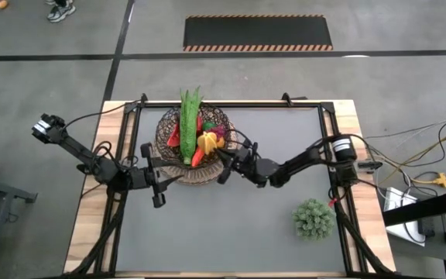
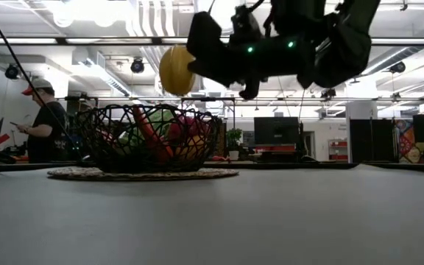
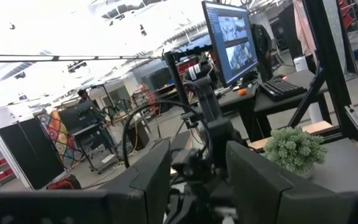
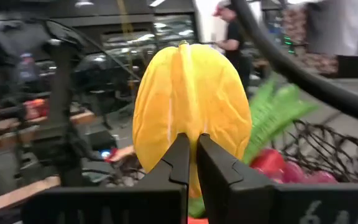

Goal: Build produce basket
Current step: Put the yellow starfruit into the black wire basket

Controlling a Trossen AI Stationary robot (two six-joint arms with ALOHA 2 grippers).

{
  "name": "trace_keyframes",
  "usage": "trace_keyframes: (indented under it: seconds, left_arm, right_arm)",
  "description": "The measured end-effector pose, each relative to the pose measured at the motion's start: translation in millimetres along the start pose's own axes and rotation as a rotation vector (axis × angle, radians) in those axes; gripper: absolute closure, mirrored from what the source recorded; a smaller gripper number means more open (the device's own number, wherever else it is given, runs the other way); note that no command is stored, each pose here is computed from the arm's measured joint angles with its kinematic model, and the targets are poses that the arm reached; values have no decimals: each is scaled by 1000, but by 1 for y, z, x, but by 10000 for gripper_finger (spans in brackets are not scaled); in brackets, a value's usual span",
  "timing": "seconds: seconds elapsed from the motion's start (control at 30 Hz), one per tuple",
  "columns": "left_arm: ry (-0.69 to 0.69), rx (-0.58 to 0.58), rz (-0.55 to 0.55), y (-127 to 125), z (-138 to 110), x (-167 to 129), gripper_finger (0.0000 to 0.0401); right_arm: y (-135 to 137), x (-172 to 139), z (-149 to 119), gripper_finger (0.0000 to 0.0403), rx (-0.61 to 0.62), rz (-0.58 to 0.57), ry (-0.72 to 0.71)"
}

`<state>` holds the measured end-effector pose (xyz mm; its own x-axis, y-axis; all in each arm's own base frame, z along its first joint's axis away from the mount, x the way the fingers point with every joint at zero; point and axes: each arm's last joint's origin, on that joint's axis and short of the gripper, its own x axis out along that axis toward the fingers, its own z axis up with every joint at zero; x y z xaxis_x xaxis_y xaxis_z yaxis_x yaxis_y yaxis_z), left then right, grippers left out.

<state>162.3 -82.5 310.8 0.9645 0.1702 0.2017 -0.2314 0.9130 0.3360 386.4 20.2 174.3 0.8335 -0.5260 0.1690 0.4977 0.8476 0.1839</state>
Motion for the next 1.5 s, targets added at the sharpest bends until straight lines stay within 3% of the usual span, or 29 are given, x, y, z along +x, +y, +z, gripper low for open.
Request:
trace_keyframes:
  seconds: [0.4, 0.67, 1.3, 1.5]
  left_arm:
    - [-1, 0, 0, 0, 0, 0, 263]
    - [1, 1, 0, 0, 0, 0, 263]
    - [1, 3, 0, 0, -1, 0, 263]
    - [1, 3, 0, 0, -1, 0, 263]
  right_arm:
    - [7, 15, -36, 394, 150, -99, 21]
    - [11, 19, -47, 394, 128, -164, 34]
    - [14, 20, -52, 389, 66, -163, 88]
    - [15, 19, -53, 360, 58, -157, 90]
